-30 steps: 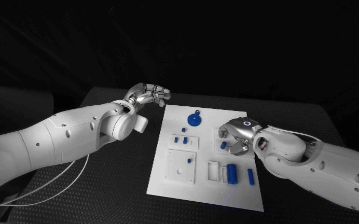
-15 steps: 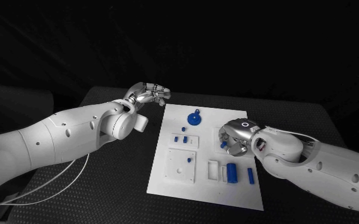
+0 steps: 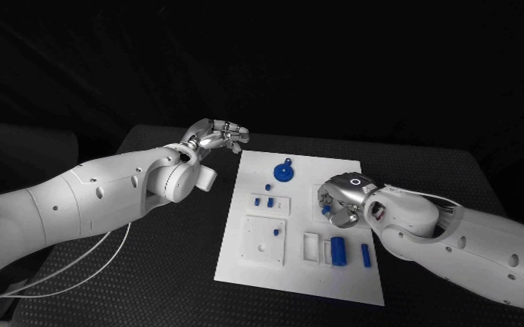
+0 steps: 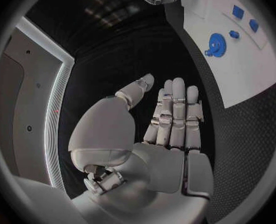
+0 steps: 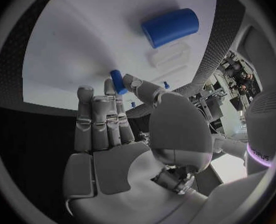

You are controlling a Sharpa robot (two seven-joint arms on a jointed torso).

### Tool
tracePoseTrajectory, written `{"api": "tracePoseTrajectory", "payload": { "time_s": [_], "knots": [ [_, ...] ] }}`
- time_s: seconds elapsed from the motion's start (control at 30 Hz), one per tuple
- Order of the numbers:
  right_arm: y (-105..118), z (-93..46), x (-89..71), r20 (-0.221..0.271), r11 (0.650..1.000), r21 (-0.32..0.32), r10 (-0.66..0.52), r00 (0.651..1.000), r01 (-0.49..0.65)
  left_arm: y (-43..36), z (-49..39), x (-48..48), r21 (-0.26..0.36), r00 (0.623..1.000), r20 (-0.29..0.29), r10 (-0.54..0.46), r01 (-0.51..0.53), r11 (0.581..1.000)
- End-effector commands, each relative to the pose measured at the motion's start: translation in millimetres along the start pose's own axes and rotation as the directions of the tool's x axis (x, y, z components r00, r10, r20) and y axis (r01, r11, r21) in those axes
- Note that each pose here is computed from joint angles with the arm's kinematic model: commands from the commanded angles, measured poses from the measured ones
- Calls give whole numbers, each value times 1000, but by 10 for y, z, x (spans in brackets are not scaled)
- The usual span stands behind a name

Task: Assemble the parts on the task board

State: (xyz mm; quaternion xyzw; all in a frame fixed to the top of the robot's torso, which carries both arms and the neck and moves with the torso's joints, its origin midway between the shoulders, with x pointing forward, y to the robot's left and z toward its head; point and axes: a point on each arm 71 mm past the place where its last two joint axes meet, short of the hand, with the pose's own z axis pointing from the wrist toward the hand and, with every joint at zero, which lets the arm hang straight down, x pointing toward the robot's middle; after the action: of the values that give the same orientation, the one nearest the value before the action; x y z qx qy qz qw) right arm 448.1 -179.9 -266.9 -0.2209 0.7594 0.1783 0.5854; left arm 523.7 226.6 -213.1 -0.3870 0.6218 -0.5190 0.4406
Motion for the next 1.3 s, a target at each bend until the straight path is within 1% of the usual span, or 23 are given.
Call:
{"api": "tracePoseTrajectory", "payload": {
  "time_s": [0.03,0.2,0.33,0.57,0.7,0.8,0.9,0.97,1.03,1.07,1.13,1.3],
  "knots": [
    [27,-1,15,12,1000,-7,-22,1000,23,-18,6,21,9,1000,-11,-9,9,1000],
    [50,-16,-13,40,1000,-16,-21,999,22,-18,7,21,9,1000,-11,-9,9,1000],
    [69,-68,-70,57,1000,-23,-14,998,16,-16,11,16,9,1000,-9,-8,8,1000],
    [124,-93,-378,125,999,-41,-11,992,16,-12,23,8,9,1000,-5,-7,7,1000],
    [222,-100,-491,159,998,-68,2,987,9,-13,27,18,9,1000,-7,-8,8,1000],
    [321,-86,-522,171,995,-96,15,985,1,-15,32,30,10,1000,-9,-9,9,1000],
    [452,-33,-546,179,991,-135,45,983,-21,-16,31,34,10,1000,-10,-10,10,1000],
    [563,12,-544,182,986,-164,64,981,-34,-16,33,38,11,1000,-11,-10,10,1000],
    [676,48,-509,179,981,-190,80,981,-46,-17,38,43,11,1000,-11,-10,10,1000],
    [789,81,-460,174,975,-215,94,980,-55,-17,42,48,11,1000,-12,-10,10,1000],
    [907,110,-402,168,969,-240,94,981,-52,-17,50,56,11,1000,-12,-10,10,1000],
    [1147,151,-216,139,955,-290,105,985,-61,-18,67,77,11,1000,-14,-11,11,1000]
  ]
}}
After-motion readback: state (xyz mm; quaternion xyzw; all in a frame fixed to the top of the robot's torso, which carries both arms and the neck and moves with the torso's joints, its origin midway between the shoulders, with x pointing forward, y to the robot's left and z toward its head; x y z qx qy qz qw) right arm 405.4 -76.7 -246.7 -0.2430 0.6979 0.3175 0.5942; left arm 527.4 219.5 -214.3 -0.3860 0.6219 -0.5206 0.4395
